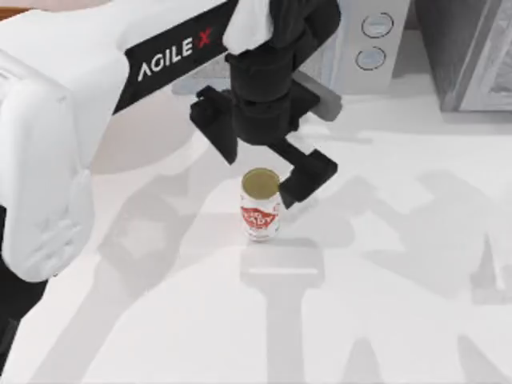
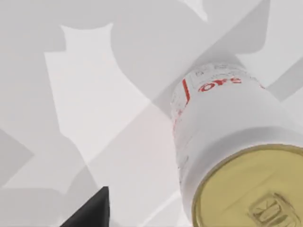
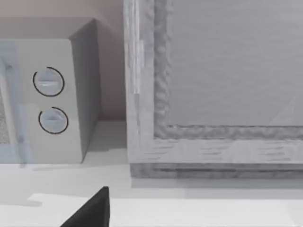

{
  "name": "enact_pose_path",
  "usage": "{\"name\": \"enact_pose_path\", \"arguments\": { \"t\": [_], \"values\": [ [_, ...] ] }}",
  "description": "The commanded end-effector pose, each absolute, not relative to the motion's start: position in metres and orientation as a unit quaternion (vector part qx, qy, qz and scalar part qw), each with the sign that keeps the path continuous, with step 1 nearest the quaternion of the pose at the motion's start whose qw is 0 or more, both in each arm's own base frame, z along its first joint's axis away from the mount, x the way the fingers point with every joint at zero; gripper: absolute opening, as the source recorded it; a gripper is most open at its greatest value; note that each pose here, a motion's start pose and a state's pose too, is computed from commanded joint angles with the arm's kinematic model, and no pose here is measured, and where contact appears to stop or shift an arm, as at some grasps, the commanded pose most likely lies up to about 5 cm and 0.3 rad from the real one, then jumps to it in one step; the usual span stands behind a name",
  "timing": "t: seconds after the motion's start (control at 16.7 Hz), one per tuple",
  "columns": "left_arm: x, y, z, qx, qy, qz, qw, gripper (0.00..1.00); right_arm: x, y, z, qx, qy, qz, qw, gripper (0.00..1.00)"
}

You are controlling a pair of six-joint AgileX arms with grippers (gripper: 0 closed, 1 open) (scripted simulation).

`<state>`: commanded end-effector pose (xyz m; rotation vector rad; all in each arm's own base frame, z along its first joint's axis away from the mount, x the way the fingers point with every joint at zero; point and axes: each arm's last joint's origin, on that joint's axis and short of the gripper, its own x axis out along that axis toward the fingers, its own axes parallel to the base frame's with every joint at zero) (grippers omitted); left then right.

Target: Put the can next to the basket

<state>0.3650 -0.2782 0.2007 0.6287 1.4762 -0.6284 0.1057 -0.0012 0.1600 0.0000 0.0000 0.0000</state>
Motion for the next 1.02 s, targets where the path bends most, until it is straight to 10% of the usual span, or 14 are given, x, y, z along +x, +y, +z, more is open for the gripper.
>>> {"name": "enact_pose_path", "arguments": {
  "t": [0.66, 1.02],
  "values": [
    [0.364, -0.278, 0.157, 0.277, 0.65, -0.277, 0.651, 1.0, 0.106, -0.001, 0.16, 0.0, 0.0, 0.0, 1.0, 1.0],
    [0.364, -0.278, 0.157, 0.277, 0.65, -0.277, 0.651, 0.55, 0.106, -0.001, 0.16, 0.0, 0.0, 0.0, 1.0, 1.0]
  ]
}}
